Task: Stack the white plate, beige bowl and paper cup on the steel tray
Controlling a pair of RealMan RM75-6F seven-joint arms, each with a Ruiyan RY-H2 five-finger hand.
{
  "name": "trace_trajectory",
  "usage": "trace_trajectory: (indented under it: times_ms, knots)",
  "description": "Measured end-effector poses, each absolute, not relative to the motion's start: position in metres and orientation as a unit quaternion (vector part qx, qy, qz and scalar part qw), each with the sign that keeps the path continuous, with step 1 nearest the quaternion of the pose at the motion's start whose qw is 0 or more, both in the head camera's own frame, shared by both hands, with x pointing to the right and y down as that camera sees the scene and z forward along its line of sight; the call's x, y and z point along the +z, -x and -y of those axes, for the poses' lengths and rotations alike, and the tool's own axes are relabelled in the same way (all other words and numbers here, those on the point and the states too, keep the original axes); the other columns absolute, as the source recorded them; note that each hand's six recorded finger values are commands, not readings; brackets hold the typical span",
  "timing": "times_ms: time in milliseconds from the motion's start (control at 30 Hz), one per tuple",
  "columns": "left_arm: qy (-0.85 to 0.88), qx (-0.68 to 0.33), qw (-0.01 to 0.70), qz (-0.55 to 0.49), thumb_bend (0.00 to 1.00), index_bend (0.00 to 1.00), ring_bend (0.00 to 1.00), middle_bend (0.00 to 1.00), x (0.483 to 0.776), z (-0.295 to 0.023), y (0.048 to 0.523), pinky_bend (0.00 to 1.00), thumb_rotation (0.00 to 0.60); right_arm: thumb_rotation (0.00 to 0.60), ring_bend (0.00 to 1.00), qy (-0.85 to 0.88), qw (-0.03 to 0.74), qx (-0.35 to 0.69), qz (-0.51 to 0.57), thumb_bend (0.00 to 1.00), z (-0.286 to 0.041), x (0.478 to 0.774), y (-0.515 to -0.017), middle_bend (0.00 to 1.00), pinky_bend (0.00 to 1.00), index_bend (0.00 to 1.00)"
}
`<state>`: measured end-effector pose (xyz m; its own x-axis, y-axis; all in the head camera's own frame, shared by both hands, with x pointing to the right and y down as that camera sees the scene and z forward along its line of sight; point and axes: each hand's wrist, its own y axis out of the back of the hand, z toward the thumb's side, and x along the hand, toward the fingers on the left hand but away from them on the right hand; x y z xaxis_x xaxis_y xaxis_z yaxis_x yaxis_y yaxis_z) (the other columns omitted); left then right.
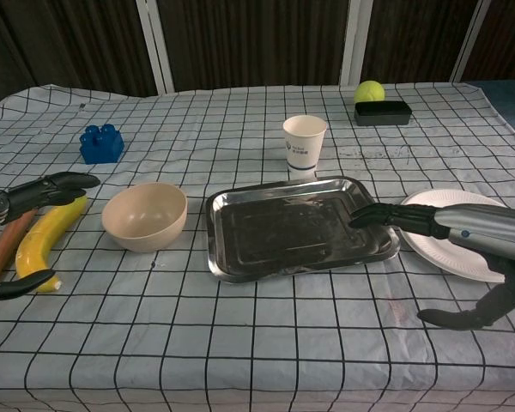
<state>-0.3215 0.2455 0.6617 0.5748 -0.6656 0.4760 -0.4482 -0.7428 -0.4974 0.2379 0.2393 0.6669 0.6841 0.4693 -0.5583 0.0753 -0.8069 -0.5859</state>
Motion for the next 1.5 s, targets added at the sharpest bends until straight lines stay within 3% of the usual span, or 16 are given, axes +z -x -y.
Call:
trace_trajectory:
  times_ms: [400, 633, 867, 1133, 1500]
  knots:
    - [0.855, -0.358, 0.187, -0.325, 0.39, 0.00, 0.00, 0.00, 0.661, -0.243, 0.339, 0.02, 0.600, 0.600, 0.00, 0.866, 0.288, 0.376, 0.160, 0.24, -0.237, 0.662, -0.248, 0.00, 0.00, 0.00]
    - [0.783, -0.436, 0.283, -0.340, 0.38, 0.00, 0.00, 0.00, 0.656, -0.237, 0.389, 0.02, 0.600, 0.600, 0.00, 0.812, 0.349, 0.436, 0.166, 0.24, -0.235, 0.654, -0.294, 0.00, 0.00, 0.01]
    - [0.682, -0.515, 0.378, -0.356, 0.39, 0.00, 0.00, 0.00, 0.641, -0.247, 0.444, 0.01, 0.600, 0.600, 0.00, 0.744, 0.404, 0.502, 0.176, 0.24, -0.236, 0.650, -0.355, 0.00, 0.00, 0.11]
    - [0.675, -0.526, 0.384, -0.346, 0.39, 0.00, 0.00, 0.00, 0.652, -0.254, 0.447, 0.01, 0.600, 0.600, 0.00, 0.705, 0.427, 0.536, 0.185, 0.24, -0.238, 0.666, -0.396, 0.00, 0.00, 0.32]
    - [0.627, -0.567, 0.427, -0.321, 0.39, 0.00, 0.00, 0.00, 0.663, -0.258, 0.458, 0.00, 0.600, 0.600, 0.00, 0.705, 0.440, 0.520, 0.197, 0.24, -0.244, 0.697, -0.387, 0.00, 0.00, 0.38]
